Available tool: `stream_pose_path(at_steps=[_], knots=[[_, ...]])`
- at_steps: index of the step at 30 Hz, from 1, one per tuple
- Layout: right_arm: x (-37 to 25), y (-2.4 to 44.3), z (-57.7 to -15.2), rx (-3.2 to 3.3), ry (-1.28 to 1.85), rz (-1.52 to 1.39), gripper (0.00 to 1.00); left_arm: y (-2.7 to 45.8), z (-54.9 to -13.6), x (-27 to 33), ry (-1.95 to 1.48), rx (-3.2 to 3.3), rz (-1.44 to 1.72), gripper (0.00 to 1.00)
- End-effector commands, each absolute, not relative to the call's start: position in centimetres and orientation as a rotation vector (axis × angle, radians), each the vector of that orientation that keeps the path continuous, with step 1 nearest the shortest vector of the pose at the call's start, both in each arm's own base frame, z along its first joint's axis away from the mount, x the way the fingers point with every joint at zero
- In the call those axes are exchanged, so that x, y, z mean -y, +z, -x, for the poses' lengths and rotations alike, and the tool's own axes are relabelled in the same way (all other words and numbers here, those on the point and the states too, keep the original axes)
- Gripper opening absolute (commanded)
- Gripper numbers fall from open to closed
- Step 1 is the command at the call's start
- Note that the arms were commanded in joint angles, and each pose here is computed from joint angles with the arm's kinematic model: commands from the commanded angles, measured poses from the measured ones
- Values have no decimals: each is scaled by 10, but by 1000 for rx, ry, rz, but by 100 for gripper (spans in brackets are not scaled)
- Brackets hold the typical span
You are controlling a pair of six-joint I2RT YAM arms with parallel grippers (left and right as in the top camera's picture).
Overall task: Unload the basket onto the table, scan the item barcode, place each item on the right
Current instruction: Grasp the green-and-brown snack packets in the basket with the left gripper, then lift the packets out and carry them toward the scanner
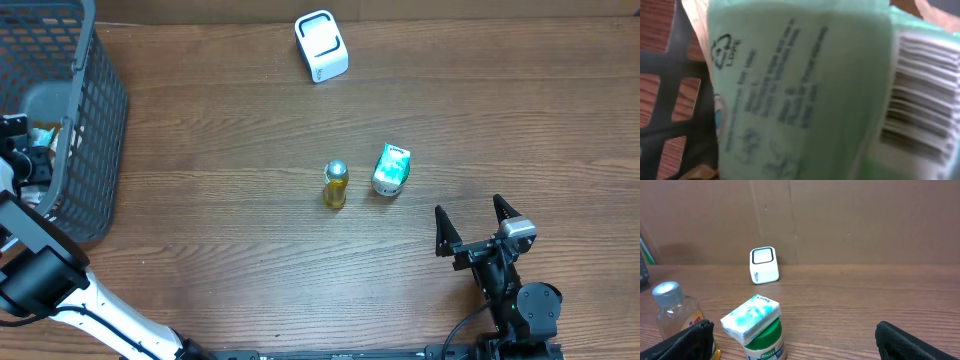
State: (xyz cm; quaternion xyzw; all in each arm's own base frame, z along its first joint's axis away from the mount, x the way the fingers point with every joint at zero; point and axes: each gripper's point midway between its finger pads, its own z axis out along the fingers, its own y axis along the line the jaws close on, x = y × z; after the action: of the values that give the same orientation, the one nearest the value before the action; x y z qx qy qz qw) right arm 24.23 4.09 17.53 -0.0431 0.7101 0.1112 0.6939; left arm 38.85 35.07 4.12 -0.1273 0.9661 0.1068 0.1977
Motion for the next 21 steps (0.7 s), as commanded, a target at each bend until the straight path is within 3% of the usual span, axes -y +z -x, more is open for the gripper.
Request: stream_pose_path(at_steps=[1,4,9,15,21], knots=[[-42,173,-242,-1583,251,101,100,6,-382,-337,171,-2764,434,27],[-42,173,-242,-1583,251,101,100,26,-399,-327,49,-2684,496,18],[-42,173,-242,-1583,251,101,100,85,-420,-326,58,-2571,537,17],[-42,173,-242,-1583,251,101,100,224,-442,-315,114,-2280,566,14],[-42,173,-242,-1583,251,101,100,358,-426,-276,108,-2001,597,14]])
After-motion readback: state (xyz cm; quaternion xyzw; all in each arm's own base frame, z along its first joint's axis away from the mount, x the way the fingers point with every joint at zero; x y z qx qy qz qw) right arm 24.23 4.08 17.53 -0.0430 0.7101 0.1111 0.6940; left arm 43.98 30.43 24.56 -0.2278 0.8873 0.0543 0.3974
